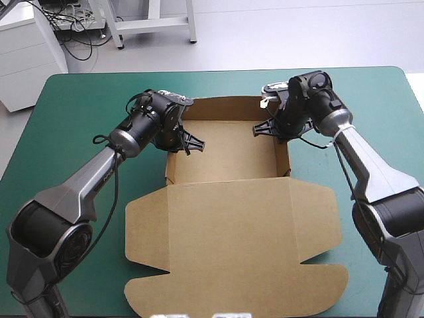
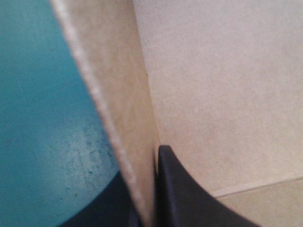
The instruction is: Fold the box
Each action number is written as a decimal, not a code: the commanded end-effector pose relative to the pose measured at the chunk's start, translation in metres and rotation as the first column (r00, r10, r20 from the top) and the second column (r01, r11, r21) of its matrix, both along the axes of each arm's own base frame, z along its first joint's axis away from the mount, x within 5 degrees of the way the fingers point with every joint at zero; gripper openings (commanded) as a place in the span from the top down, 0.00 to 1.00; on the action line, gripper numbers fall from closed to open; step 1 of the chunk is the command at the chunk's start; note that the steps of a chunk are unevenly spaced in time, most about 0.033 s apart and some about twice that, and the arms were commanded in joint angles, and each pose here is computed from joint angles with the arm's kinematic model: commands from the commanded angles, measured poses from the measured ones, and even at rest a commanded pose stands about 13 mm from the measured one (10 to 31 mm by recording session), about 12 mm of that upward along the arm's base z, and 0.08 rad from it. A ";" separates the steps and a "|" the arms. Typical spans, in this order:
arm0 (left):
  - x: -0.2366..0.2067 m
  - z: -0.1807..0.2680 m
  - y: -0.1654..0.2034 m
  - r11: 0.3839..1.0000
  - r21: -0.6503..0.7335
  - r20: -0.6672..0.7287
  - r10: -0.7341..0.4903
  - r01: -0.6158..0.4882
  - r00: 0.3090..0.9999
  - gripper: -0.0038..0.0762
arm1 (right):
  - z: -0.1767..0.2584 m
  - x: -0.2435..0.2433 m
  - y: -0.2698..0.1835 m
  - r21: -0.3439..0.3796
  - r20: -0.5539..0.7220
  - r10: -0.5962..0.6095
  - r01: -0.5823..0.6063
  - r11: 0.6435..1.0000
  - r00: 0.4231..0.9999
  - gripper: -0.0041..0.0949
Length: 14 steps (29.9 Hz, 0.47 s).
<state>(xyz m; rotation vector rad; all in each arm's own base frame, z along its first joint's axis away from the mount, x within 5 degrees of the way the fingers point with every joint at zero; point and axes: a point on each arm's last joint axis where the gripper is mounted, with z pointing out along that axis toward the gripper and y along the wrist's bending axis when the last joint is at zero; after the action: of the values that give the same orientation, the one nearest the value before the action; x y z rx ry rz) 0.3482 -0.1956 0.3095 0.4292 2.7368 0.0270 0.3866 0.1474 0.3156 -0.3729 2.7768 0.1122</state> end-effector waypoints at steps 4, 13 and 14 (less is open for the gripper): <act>0.008 0.011 0.002 0.995 -0.089 0.045 -0.037 0.041 0.998 0.96 | 0.010 -0.003 0.006 0.034 0.015 0.058 -0.059 0.998 0.998 0.98; 0.017 0.001 0.022 0.986 -0.164 -0.078 -0.018 0.005 0.997 0.92 | 0.005 -0.001 0.005 0.015 0.009 0.062 -0.062 0.998 0.998 0.98; 0.017 -0.001 0.022 0.989 -0.149 -0.089 -0.024 0.011 0.996 0.92 | 0.005 0.000 0.005 0.013 0.010 0.064 -0.064 0.998 0.998 0.98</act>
<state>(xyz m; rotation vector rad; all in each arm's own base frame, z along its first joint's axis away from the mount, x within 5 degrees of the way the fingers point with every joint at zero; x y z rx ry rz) 0.3711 -0.1738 0.2802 0.3525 2.8850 -0.1519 0.3958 0.1524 0.2931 -0.3886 2.8249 0.1185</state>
